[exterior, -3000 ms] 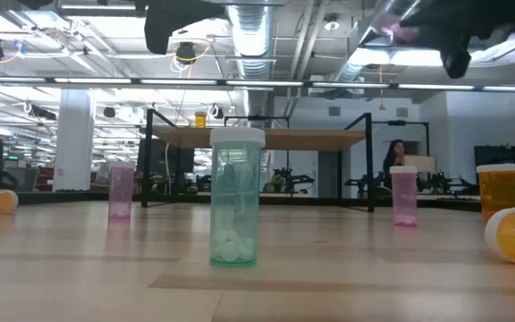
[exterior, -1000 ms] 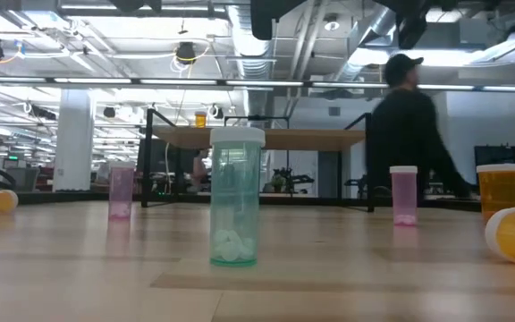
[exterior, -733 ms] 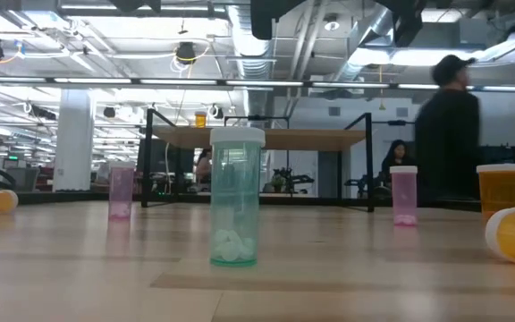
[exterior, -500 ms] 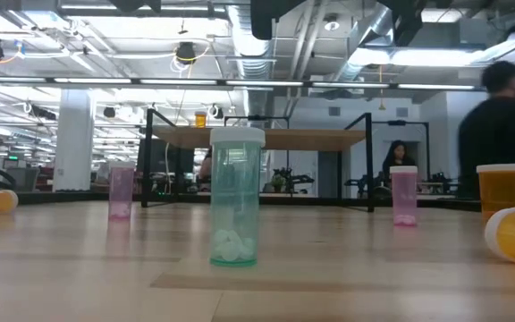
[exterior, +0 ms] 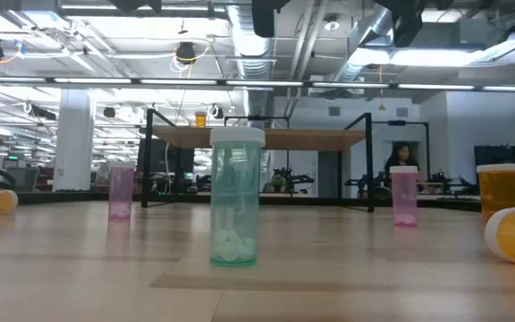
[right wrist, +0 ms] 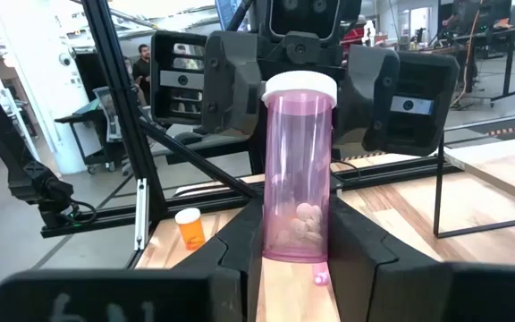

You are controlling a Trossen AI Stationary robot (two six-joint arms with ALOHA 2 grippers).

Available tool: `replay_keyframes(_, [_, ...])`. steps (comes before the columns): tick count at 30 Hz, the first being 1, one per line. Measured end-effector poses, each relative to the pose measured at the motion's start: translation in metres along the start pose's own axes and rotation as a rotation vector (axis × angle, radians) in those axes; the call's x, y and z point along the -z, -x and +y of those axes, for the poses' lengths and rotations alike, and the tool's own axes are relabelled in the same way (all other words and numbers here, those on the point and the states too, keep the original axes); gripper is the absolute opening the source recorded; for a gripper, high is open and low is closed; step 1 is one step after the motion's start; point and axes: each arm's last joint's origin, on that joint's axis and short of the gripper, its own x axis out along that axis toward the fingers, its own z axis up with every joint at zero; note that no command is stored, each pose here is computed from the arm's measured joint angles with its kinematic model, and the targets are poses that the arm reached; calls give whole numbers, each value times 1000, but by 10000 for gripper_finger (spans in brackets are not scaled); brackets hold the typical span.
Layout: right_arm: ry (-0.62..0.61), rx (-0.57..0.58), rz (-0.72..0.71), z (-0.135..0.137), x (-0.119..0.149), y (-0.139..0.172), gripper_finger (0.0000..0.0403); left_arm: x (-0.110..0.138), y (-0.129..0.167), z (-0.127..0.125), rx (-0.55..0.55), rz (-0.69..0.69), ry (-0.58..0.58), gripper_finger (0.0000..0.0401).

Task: Pick and place medicine bottles onto shelf by color
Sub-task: Put the top pink pill bottle on the shelf

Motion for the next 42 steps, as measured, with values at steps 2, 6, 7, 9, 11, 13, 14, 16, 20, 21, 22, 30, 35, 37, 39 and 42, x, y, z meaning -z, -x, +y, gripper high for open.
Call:
replay_keyframes(2, [0, 1, 1, 0, 0, 0, 113, 0, 0, 0, 4, 1, 0, 160])
replay_keyframes(6, [0, 1, 2, 0, 0, 0, 115, 0, 0, 0, 4, 1, 0, 141])
replay_keyframes(7, [0, 1, 2, 0, 0, 0, 118, 0, 0, 0, 5, 1, 0, 136])
replay_keyframes(9, [0, 1, 2, 0, 0, 0, 125, 0, 0, 0, 5, 1, -2, 128])
replay_keyframes(11, [0, 1, 2, 0, 0, 0, 133, 0, 0, 0, 5, 1, -6, 120])
replay_keyframes(13, [0, 1, 2, 0, 0, 0, 141, 0, 0, 0, 5, 1, -6, 113])
replay_keyframes(14, [0, 1, 2, 0, 0, 0, 145, 0, 0, 0, 5, 1, -7, 110])
replay_keyframes(16, [0, 1, 2, 0, 0, 0, 153, 0, 0, 0, 5, 1, -8, 105])
replay_keyframes(20, [0, 0, 2, 0, 0, 0, 175, 0, 0, 0, 4, 2, -10, 102])
replay_keyframes(21, [-1, 0, 2, 0, 0, 0, 182, 0, 0, 0, 3, 2, -10, 102])
replay_keyframes(22, [-3, 0, 2, 0, 0, 0, 189, 0, 0, 0, 3, 2, -10, 103])
replay_keyframes(30, [0, 3, 18, 0, 2, 0, 242, 0, 0, 0, 3, 2, -9, 103])
replay_keyframes(35, [7, 7, 44, -1, 3, 1, 250, -9, 5, 0, -6, 13, -17, 103])
replay_keyframes(37, [13, 10, 58, -2, 3, 2, 250, -18, 11, -1, -22, 27, -28, 103])
replay_keyframes(39, [12, 10, 65, -2, 3, 3, 250, -27, 18, -1, -52, 44, -41, 103])
replay_keyframes(42, [15, 12, 75, -3, 2, 5, 250, -42, 32, -2, -145, 74, -88, 103])
